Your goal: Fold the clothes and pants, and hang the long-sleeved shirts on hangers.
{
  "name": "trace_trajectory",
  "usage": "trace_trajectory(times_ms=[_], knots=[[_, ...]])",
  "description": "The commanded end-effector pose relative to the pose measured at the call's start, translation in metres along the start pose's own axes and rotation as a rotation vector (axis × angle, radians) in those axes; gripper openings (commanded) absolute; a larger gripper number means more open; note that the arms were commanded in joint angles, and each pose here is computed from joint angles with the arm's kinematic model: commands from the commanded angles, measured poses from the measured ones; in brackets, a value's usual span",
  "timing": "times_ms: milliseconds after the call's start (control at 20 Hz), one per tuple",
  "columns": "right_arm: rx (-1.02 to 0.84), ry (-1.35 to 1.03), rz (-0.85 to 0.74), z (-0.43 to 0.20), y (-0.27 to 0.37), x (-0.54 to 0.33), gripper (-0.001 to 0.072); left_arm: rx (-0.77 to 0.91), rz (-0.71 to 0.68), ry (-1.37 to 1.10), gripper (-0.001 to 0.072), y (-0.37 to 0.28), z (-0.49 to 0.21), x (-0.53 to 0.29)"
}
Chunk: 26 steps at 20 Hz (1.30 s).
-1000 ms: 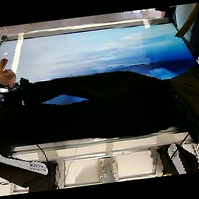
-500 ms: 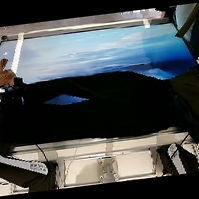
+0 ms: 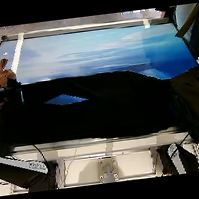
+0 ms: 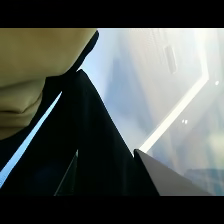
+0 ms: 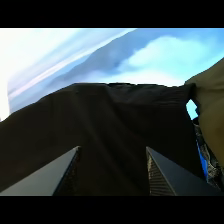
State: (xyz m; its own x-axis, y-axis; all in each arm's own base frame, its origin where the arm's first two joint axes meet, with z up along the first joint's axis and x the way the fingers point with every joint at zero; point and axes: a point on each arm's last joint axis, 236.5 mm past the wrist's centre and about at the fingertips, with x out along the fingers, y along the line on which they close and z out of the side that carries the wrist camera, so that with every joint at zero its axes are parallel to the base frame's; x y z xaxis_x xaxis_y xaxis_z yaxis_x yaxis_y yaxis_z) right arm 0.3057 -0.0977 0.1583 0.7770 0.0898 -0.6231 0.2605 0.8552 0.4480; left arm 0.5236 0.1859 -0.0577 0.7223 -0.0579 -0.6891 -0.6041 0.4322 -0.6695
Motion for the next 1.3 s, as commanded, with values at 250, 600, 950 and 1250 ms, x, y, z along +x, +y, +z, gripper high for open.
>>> trace_trajectory(times_ms=[250,600,950,1250], knots=[[0.013,0.000,-0.009,-0.003,-0.006,0.005,0.0452,0.019,0.010,0.025,0.0354,0.001,-0.017,0.027],[0.014,-0.004,-0.010,-0.002,-0.006,0.005,0.0452,0.057,-0.015,0.039,0.0006,-0.018,-0.021,0.051],[0.013,-0.004,-0.012,-0.002,-0.006,0.005,0.0452,0.064,-0.068,0.086,0.0484,-0.044,-0.013,0.016],[0.013,-0.004,-0.011,-0.002,-0.006,0.005,0.0452,0.001,0.046,0.207,0.0505,0.020,-0.006,-0.012]])
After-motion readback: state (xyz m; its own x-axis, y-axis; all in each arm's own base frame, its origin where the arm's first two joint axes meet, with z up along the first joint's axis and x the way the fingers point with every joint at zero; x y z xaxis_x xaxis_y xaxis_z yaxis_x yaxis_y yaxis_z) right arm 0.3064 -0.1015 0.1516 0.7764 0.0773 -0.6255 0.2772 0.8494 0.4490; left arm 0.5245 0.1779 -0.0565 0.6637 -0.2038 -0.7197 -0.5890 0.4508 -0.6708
